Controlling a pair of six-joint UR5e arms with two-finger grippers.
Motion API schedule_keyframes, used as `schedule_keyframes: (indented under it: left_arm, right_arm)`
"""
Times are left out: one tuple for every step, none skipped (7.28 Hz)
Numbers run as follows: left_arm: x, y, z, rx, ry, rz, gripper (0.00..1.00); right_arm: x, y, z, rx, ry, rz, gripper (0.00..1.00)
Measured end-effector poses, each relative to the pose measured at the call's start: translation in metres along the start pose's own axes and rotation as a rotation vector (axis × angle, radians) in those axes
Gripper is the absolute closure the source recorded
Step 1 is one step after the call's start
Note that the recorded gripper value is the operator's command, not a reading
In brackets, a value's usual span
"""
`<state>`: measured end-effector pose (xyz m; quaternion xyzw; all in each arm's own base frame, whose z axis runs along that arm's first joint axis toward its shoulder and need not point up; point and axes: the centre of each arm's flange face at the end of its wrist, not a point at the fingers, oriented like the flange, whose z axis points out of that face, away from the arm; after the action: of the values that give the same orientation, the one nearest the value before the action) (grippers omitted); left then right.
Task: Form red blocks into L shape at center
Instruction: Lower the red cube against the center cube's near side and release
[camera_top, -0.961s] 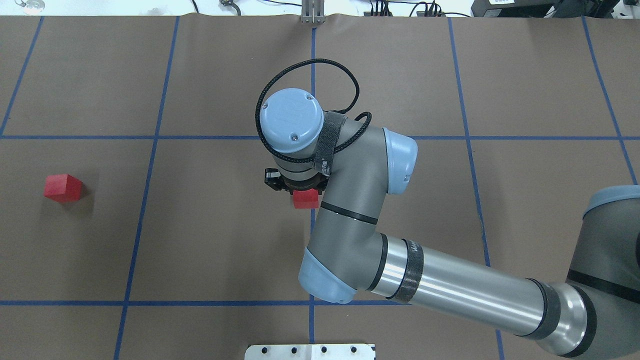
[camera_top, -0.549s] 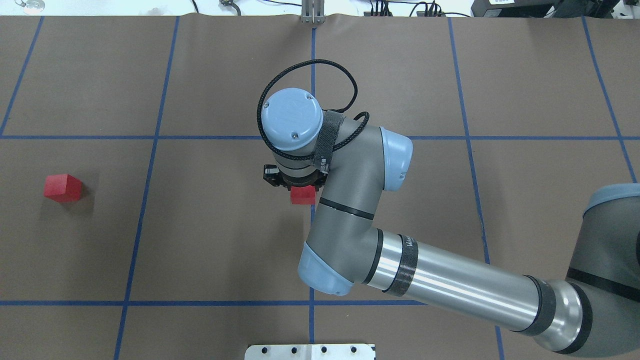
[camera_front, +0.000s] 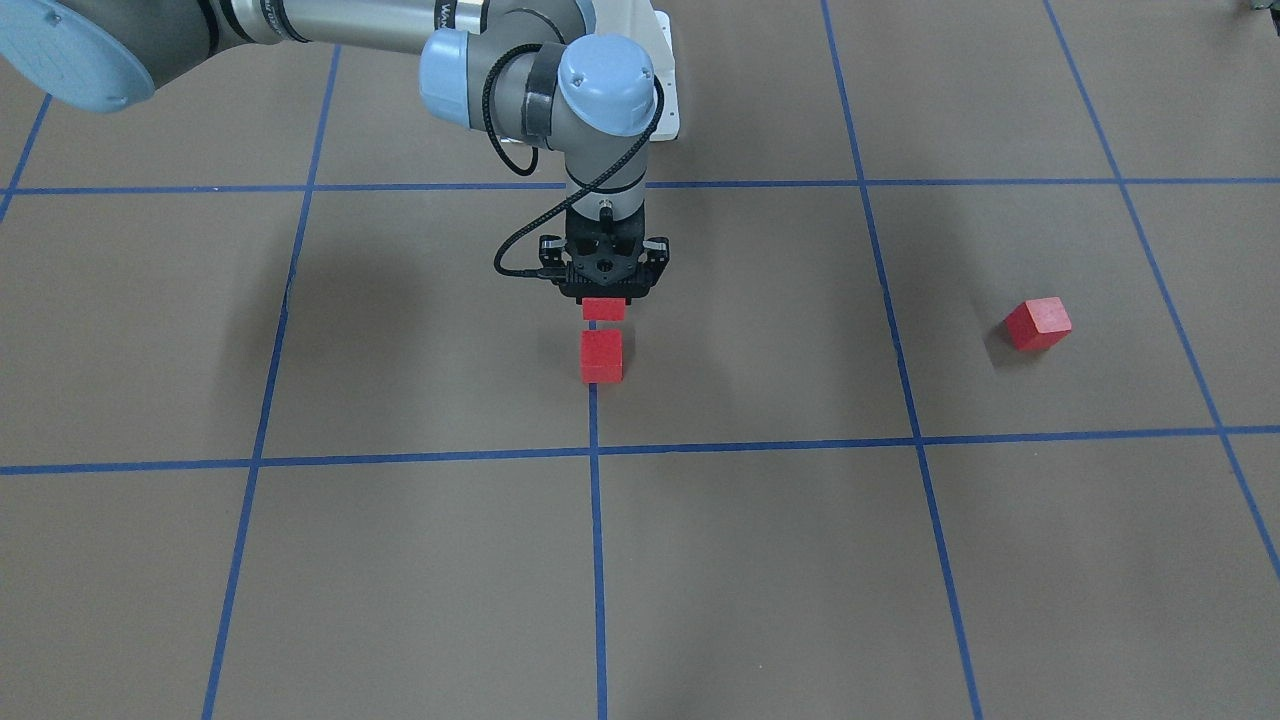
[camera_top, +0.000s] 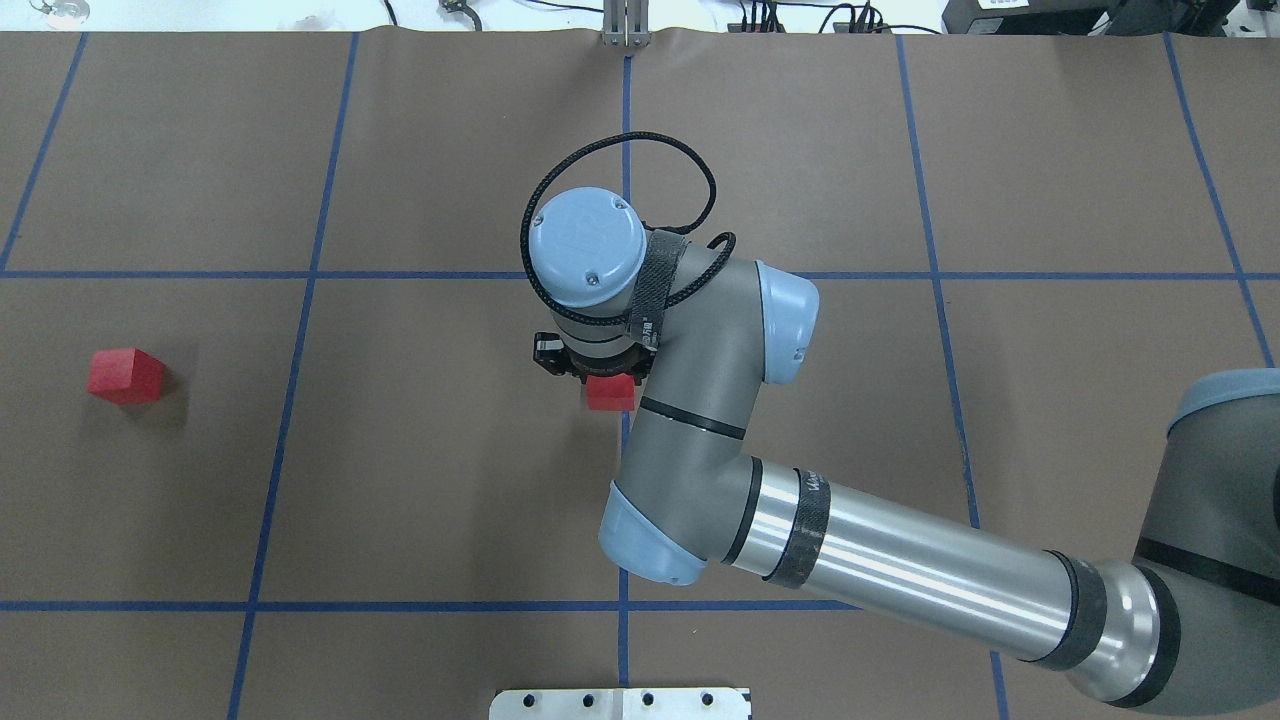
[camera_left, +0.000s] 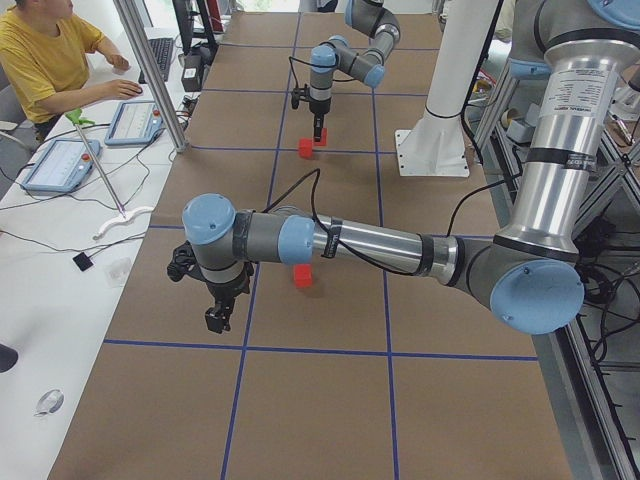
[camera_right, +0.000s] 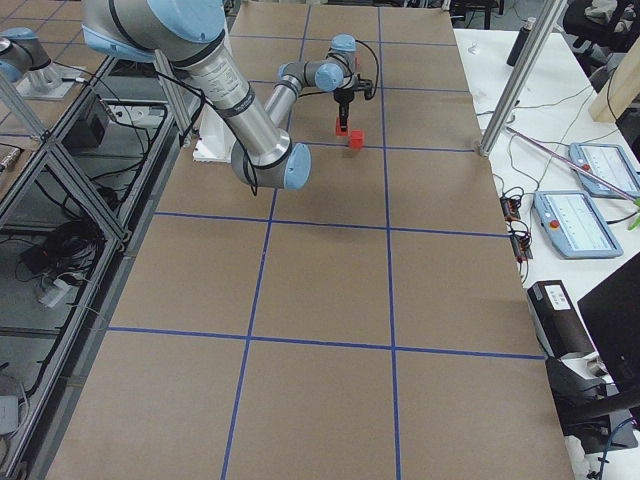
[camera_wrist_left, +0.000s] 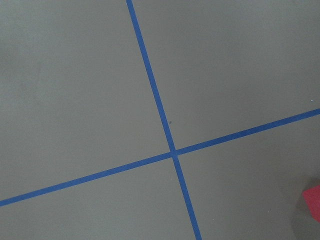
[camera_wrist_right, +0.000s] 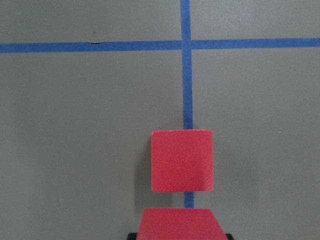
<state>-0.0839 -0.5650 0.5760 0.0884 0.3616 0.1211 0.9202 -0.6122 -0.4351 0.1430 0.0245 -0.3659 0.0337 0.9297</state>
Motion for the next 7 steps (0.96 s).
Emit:
schedule_keyframes:
  left_arm:
    - [0.0, 0.0, 0.0, 0.0, 0.0, 0.0, 0.0]
    - [0.001, -0.001, 0.0, 0.001, 0.0, 0.0, 0.0]
    - [0.001, -0.001, 0.0, 0.001, 0.0, -0.001, 0.0]
    - [0.001, -0.001, -0.001, 0.001, 0.0, -0.001, 0.0]
    - [0.001, -0.001, -0.001, 0.001, 0.0, -0.001, 0.0]
    - [0.001, -0.001, -0.001, 0.002, 0.0, -0.001, 0.0]
    - [0.001, -0.001, -0.001, 0.002, -0.001, 0.0, 0.0]
  right_arm:
    - [0.0, 0.0, 0.004, -0.003, 0.005, 0.003, 1.0]
    - [-0.001, 0.001, 0.008, -0.005, 0.005, 0.004, 1.0]
    - [-0.003, 0.004, 0.014, -0.006, -0.003, 0.005, 1.0]
    - [-0.005, 0.006, 0.022, -0.007, -0.011, 0.008, 1.0]
    - [-0.006, 0.007, 0.029, -0.009, -0.012, 0.01, 1.0]
    - [-0.007, 0.009, 0.033, -0.011, -0.012, 0.013, 1.0]
    - [-0.006, 0.009, 0.035, -0.012, -0.011, 0.015, 1.0]
